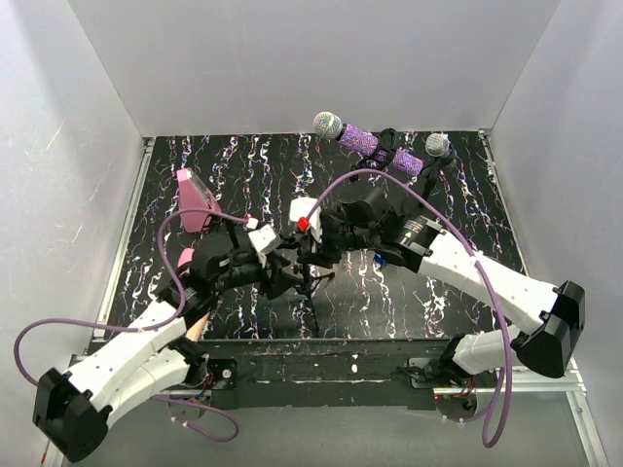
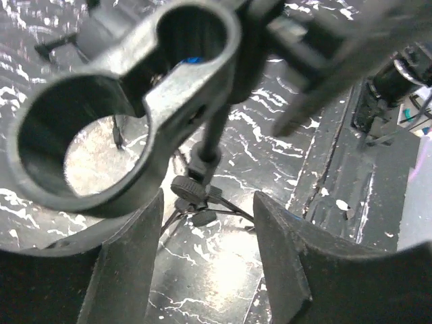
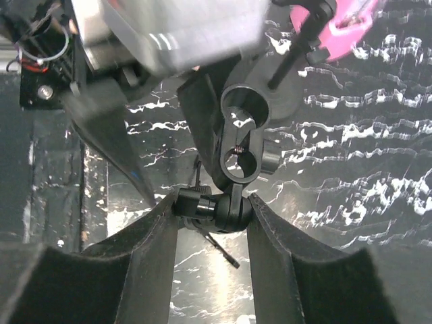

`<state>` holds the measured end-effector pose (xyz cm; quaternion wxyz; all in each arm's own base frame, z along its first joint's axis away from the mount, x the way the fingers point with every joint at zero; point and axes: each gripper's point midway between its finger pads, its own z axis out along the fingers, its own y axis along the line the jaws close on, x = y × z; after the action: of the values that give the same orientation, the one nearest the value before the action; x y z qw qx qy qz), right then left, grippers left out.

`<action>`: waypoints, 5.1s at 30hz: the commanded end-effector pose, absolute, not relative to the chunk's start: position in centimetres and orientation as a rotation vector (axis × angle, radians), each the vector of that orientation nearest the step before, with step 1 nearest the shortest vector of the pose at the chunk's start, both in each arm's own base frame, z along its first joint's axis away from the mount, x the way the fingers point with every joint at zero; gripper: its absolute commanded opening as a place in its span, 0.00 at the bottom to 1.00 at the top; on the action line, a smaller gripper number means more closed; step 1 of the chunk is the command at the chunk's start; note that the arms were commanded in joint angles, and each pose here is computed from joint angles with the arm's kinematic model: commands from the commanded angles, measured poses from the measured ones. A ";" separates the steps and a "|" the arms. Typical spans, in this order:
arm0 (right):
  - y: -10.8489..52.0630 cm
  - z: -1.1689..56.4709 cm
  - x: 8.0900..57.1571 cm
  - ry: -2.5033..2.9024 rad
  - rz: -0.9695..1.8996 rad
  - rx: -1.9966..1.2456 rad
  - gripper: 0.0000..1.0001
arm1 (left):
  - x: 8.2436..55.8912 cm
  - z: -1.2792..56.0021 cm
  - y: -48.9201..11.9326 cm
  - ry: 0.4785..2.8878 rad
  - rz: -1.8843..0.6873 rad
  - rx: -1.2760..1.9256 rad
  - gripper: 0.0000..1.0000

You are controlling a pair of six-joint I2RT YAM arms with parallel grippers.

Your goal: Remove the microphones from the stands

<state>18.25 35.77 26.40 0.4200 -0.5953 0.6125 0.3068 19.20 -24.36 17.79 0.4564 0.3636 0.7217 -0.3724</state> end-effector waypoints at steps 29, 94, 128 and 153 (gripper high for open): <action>35.3 27.0 15.8 0.955 0.758 -1.786 0.28 | 17.8 18.2 -23.0 1.403 -0.709 1.202 0.50; 33.1 27.4 17.1 0.909 0.595 -1.657 0.25 | 19.3 18.6 -26.5 2.581 -1.949 0.401 0.00; 34.0 26.3 22.3 1.346 0.773 -1.467 0.24 | 32.2 27.3 -22.3 2.400 -1.510 0.245 0.75; 38.6 20.8 20.7 1.592 0.563 -1.673 0.21 | 31.1 38.7 -14.5 1.932 -0.901 0.215 0.85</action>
<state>21.64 39.86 25.49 0.4515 -0.6473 0.5650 0.2408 31.74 -15.75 37.86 0.4464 0.0921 0.7984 -0.3934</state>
